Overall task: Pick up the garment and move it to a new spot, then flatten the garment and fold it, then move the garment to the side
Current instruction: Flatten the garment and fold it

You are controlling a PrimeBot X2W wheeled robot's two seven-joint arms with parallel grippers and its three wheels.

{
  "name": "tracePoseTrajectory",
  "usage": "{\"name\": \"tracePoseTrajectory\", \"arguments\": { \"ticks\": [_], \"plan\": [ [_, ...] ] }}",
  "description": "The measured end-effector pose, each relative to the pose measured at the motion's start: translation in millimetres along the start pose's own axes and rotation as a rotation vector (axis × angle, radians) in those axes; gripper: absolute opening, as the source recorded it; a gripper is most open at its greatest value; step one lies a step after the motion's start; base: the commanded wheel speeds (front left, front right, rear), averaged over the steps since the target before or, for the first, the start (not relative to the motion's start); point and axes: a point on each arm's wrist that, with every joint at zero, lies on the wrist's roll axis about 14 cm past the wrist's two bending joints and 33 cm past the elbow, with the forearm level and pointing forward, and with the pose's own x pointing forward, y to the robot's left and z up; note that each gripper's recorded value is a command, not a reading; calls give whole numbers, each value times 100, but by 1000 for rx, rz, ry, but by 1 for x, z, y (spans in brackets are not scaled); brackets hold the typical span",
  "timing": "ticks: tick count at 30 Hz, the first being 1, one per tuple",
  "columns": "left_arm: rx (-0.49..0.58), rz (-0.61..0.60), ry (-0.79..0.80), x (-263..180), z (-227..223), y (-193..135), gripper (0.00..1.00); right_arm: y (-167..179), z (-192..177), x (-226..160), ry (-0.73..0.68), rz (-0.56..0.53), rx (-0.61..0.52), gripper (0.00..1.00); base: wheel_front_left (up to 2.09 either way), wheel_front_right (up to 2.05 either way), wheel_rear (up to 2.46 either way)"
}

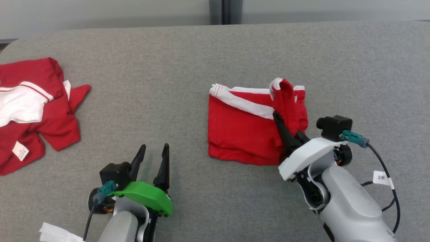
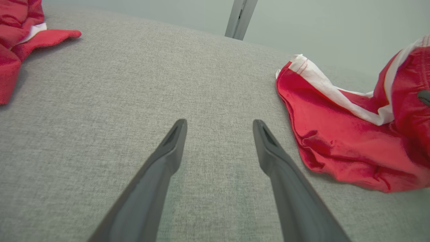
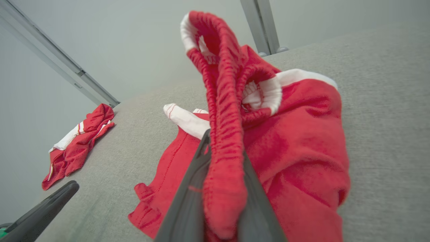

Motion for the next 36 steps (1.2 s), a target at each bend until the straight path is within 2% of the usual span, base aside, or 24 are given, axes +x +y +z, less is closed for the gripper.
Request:
{"name": "tracePoseTrajectory", "arguments": {
  "ticks": [4,8,9,10,14,18,24,29,34,36],
  "plan": [
    [-2,27,-4,-6,1,8,100,41,-7,12,31,120,18,0,0,0,0],
    [-2,60,0,-13,0,18,100,64,-21,21,65,192,-11,0,0,0,0],
    [-5,68,4,-15,-2,21,100,69,-24,22,75,210,-27,55,0,0,0],
    [-4,76,9,-17,-3,23,100,76,-30,23,89,235,-41,100,0,0,0],
    [9,94,16,-23,-5,29,100,99,-42,22,114,310,-84,100,0,0,0],
    [30,100,2,-21,0,31,100,92,-41,20,107,290,-88,100,0,0,0],
    [95,65,-18,-17,7,21,100,30,6,16,-33,104,-190,100,0,0,0],
    [179,16,-50,-14,16,7,100,-33,29,-22,-104,-90,-279,100,0,0,0],
    [236,-10,-67,-17,20,-1,100,-69,53,-59,-182,-227,-286,100,0,0,0],
    [250,-15,-69,-22,19,-3,100,-80,51,-76,-180,-270,-290,100,0,0,0]
  ]
}}
